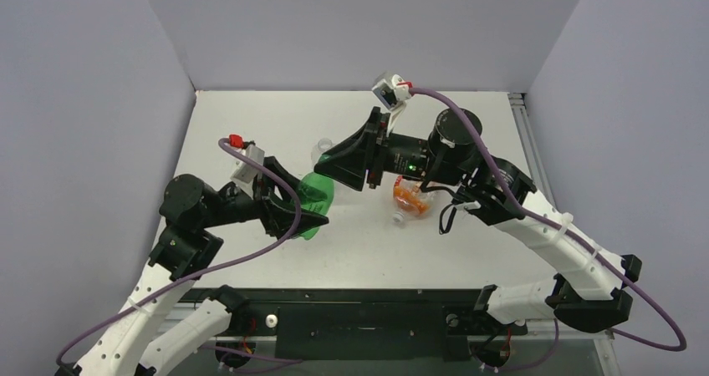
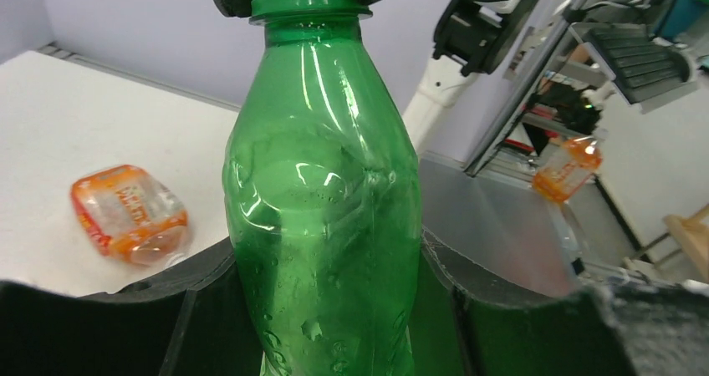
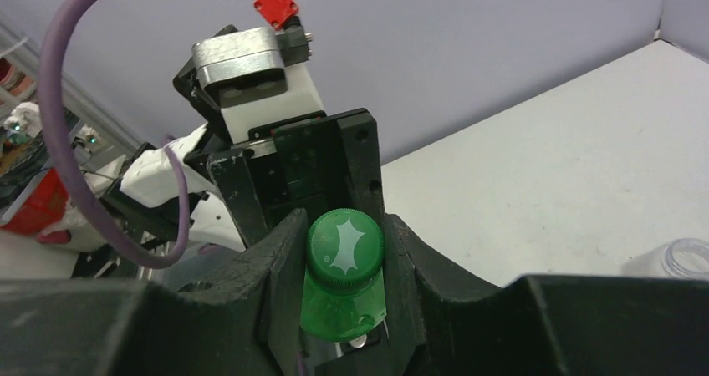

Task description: Unscrew the bottle caps

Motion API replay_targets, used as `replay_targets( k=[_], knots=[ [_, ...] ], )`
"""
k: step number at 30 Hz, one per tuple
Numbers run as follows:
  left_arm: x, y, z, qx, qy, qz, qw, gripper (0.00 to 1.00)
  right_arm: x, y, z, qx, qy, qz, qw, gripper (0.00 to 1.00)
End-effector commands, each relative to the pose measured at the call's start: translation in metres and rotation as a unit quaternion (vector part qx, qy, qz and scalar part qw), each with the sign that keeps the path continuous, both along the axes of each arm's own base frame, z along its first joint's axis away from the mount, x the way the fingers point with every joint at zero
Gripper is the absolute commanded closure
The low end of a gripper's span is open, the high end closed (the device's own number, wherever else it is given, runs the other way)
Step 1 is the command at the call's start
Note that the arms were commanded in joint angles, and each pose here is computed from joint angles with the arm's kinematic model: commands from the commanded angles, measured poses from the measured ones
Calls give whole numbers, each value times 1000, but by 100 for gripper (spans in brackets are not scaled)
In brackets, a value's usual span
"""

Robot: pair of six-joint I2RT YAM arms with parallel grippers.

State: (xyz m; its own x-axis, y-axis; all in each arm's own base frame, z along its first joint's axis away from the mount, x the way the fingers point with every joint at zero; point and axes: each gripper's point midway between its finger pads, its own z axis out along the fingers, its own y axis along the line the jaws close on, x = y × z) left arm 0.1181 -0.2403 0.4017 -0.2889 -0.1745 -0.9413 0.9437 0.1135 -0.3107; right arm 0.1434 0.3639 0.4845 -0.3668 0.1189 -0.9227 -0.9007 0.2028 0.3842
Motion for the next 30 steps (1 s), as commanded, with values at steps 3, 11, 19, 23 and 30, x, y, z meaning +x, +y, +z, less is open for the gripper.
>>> replay_targets(
  k=[3,11,19,23,30],
  knots=[
    [-28,-1,32,-51,9,-75,996,100,-27,-3,-18,-35,-17,82,996,100],
    [-28,1,19,-36,-10,-67,997,100,-9,-12,-16,-61,-12,35,997,72],
    [30,22,-12,33,-103,125,986,100,54,-52,-13,-85,30,-196,977,15],
    [57,31,-22,57,-122,192,972,100,75,-69,-14,-66,59,-281,956,13],
    [71,36,-24,74,-129,222,964,100,61,-49,-1,-28,61,-299,952,12]
  ],
)
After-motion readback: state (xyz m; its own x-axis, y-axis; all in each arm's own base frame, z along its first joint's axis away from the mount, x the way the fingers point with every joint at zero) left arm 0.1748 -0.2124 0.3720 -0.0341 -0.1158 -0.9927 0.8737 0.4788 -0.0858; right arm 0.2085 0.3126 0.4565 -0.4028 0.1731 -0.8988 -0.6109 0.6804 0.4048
